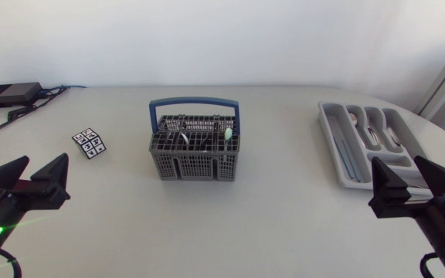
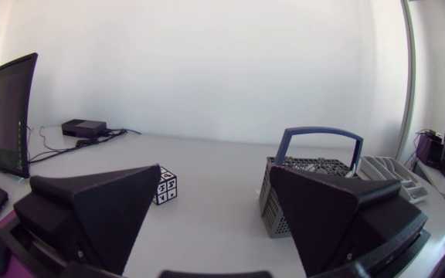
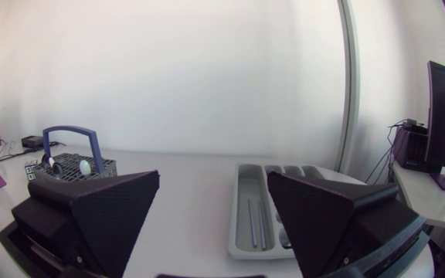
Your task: Transfer all utensils from the basket to the drawer tray.
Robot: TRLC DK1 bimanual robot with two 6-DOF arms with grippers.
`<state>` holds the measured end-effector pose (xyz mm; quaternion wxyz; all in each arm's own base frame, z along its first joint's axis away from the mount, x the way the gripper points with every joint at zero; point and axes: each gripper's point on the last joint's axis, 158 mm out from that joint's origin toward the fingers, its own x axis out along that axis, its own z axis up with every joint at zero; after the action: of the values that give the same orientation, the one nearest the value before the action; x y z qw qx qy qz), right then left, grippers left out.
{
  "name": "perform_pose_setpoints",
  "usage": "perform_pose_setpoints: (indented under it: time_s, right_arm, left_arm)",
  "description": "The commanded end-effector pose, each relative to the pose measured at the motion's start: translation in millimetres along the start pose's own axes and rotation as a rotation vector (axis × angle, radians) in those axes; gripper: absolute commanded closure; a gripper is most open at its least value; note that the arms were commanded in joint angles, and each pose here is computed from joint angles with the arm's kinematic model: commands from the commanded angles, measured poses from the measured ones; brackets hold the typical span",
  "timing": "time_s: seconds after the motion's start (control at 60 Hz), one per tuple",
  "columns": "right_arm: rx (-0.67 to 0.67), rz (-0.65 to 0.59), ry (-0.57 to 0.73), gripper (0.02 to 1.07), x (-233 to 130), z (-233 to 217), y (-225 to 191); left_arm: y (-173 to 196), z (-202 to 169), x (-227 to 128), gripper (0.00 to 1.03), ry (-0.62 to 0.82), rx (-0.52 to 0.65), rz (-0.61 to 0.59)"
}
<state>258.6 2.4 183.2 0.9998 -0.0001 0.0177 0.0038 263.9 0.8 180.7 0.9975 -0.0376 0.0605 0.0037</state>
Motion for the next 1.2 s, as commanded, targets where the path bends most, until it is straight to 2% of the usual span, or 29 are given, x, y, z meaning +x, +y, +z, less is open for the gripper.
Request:
perform_pose_setpoints:
  time_s: [0.0, 0.117, 0.233, 0.267, 0.283, 0.3, 0.333, 0.35, 0.533, 0.617, 0.767, 0.817, 1.183]
  right_arm:
    - [0.008, 0.008, 0.022, 0.07, 7, 11, 3]
    - [0.005, 0.020, 0.098, 0.07, 21, 12, 7]
    - [0.001, 0.028, 0.176, 0.07, 31, 9, 15]
    - [-0.004, 0.026, 0.195, 0.07, 33, 9, 17]
    - [-0.014, 0.018, 0.217, 0.07, 34, 8, 19]
    - [-0.018, 0.018, 0.226, 0.07, 34, 7, 20]
    - [-0.034, 0.020, 0.259, 0.07, 36, 4, 25]
    - [-0.040, 0.017, 0.276, 0.07, 37, 2, 28]
    - [-0.119, 0.033, 0.484, 0.07, 43, -24, 42]
    - [-0.150, 0.060, 0.557, 0.07, 47, -34, 48]
    - [-0.145, 0.226, 0.615, 0.07, 44, -44, 76]
    - [-0.131, 0.282, 0.625, 0.07, 42, -46, 85]
    - [-0.148, 0.310, 0.727, 0.07, 61, -55, 101]
  left_arm:
    - [0, 18, 6, 0.05, 0.004, -0.003, 0.011]
    - [-3, 23, 17, 0.06, 0.074, 0.010, 0.023]
    - [-16, 17, 32, 0.08, 0.241, 0.109, 0.037]
    - [-29, 10, 36, 0.08, 0.312, 0.151, 0.009]
    - [-36, 3, 39, 0.08, 0.379, 0.214, -0.011]
    - [-39, 1, 40, 0.08, 0.394, 0.230, -0.020]
    - [-45, -6, 46, 0.08, 0.443, 0.342, -0.056]
    - [-46, -7, 49, 0.08, 0.450, 0.377, -0.062]
    - [-77, -10, 68, 0.08, 0.511, 0.437, -0.113]
    - [-91, -10, 74, 0.12, 0.535, 0.458, -0.132]
    - [-108, -13, 87, 0.13, 0.587, 0.525, -0.112]
    - [-113, -11, 93, 0.17, 0.595, 0.526, -0.112]
    - [-159, -39, 124, 0.18, 0.662, 0.653, -0.058]
